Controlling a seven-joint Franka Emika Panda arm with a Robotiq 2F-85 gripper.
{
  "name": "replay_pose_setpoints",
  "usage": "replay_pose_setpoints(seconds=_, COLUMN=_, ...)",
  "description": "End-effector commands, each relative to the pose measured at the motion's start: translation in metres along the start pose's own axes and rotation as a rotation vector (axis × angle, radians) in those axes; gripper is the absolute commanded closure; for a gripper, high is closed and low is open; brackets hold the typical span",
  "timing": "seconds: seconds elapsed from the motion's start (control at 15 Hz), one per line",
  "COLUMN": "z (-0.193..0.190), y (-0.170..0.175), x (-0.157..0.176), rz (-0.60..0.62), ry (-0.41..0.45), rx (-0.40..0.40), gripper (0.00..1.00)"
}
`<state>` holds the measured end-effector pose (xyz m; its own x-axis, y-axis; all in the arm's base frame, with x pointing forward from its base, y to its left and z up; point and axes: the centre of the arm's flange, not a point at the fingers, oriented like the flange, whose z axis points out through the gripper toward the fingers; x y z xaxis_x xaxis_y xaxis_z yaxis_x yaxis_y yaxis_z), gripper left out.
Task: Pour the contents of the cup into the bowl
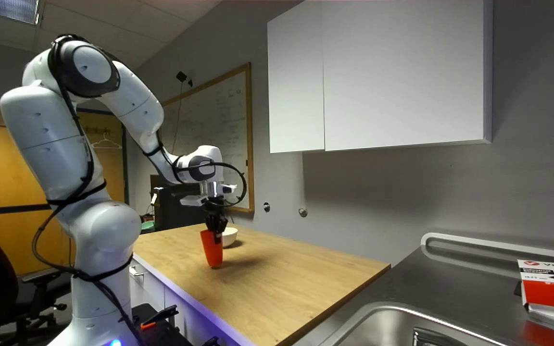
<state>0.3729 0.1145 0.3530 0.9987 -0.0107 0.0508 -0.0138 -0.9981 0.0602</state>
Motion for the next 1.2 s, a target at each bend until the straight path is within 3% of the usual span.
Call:
replay_pose_setpoints(seconds=0.0, z=-0.023, y=-0.028, x=0.012, rz=-0.013, ry=0.014, rx=-0.025, gripper=0.97)
replay_pose_setpoints(seconds=0.53, z=-0.065, y=-0.079, x=0.042, rz=-0.060, ry=0.073, rx=-0.058, gripper=0.98)
replay_pose_setpoints(seconds=1.13, z=-0.086, y=-0.112, x=0.096, rz=0.005, ry=0.118, rx=-0.118, gripper=0.98)
